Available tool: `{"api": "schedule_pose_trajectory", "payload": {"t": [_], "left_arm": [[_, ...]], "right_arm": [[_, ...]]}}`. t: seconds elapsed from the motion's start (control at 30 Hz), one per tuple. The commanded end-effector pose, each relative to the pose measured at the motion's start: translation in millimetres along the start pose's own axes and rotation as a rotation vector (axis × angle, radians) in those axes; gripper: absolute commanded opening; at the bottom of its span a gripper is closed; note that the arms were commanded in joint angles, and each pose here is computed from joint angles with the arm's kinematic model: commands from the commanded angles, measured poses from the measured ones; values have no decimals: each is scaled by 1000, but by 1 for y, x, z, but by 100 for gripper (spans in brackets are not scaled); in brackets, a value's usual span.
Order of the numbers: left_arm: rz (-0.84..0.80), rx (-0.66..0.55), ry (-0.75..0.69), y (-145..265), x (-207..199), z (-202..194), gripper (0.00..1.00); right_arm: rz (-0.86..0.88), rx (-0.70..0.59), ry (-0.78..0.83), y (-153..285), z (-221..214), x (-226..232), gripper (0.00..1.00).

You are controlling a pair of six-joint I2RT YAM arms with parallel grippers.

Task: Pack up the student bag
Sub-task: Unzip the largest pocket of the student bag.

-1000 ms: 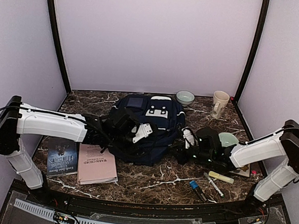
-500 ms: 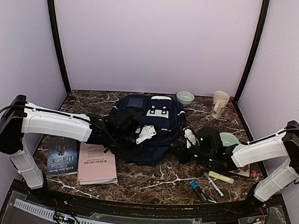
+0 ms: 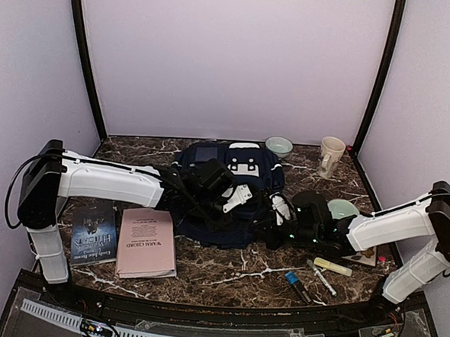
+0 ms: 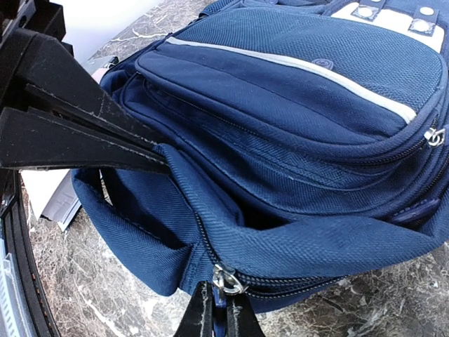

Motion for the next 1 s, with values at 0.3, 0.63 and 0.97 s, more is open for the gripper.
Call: {"api": "schedule_pose_trajectory", "payload": {"t": [0.3,0.63,0.97], "left_arm": [[83,-159,43,57,10,12,50],[72,-188,63,67,15,7,46],[-159,-242,54,51,14,20,48]], "right_arm": [[-80,-175,-36,23,30,-8,0],[-206,-185,-69,39,24,-25,0],[-252,-179,-79,47,16,-30,0]]}}
Point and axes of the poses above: each gripper's point midway between its finger pads, its own y axis back along the fingers, its own x axis along the line the jaws close on, z = x × y, the point moved 8 cm from there along y, back along the fingers, and after that the axes turned 4 degrees about y, right-handed, at the moved point
